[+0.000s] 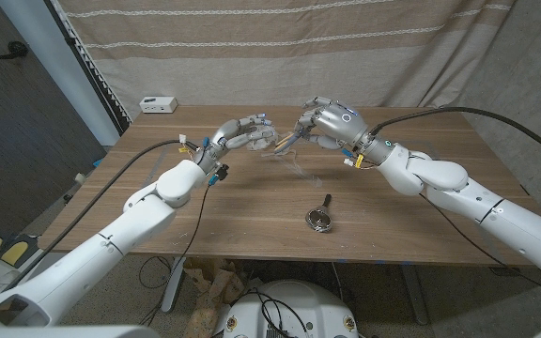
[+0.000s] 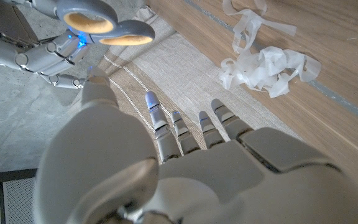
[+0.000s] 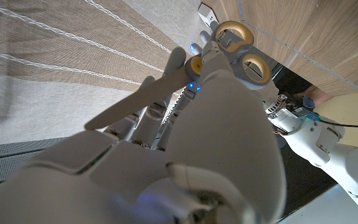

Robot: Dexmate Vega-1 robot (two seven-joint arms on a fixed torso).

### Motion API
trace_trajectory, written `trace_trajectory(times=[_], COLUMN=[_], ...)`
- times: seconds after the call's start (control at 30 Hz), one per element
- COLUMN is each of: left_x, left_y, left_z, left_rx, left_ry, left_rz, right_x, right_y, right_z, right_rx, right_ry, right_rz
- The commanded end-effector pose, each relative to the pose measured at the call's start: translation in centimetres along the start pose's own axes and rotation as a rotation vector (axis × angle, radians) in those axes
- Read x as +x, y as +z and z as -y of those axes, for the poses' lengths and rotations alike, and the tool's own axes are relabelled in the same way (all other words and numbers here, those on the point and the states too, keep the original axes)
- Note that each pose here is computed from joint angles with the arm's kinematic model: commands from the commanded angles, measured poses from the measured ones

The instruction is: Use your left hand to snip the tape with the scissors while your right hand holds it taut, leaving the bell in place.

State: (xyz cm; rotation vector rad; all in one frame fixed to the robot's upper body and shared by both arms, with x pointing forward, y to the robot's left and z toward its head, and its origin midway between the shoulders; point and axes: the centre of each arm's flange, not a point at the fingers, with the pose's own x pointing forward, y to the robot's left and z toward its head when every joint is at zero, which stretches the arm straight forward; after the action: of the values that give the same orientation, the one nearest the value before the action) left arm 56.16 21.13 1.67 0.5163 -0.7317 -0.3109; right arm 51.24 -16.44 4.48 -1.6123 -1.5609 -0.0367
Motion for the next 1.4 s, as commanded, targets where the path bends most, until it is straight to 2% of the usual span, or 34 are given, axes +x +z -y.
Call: trace_trajectory(times=[0.03, 0.23, 0.47, 0.83, 1.2, 1.4], left_x=[0.7, 0.8, 0.3, -0.1, -0.6, -0.7], left_y=[0.5, 0.8, 1.4, 1.8, 2.0, 1.6], left_z=[0.4, 0.2, -0.6, -1.1, -1.4, -1.3], left_rx=[0.022, 0.028, 0.054, 0.055, 0.07, 0.07], left_ry=[-0.056, -0.082, -0.094, -0.122, -0.139, -0.135], left_rz=[0.002, 0.013, 0.012, 0.009, -0.023, -0.045], right_x=[0.3, 0.4, 0.6, 1.1, 1.3, 1.3], right_y=[0.3, 0.5, 0.4, 0.3, 0.0, 0.1], right_z=[0.1, 0.2, 0.3, 0.2, 0.2, 0.8], right_rx=[-0.048, -0.061, -0.09, -0.123, -0.149, -0.155], right_ry=[-0.013, -0.02, -0.018, 0.022, 0.012, -0.006], right_rz=[0.041, 0.061, 0.077, 0.111, 0.12, 0.121])
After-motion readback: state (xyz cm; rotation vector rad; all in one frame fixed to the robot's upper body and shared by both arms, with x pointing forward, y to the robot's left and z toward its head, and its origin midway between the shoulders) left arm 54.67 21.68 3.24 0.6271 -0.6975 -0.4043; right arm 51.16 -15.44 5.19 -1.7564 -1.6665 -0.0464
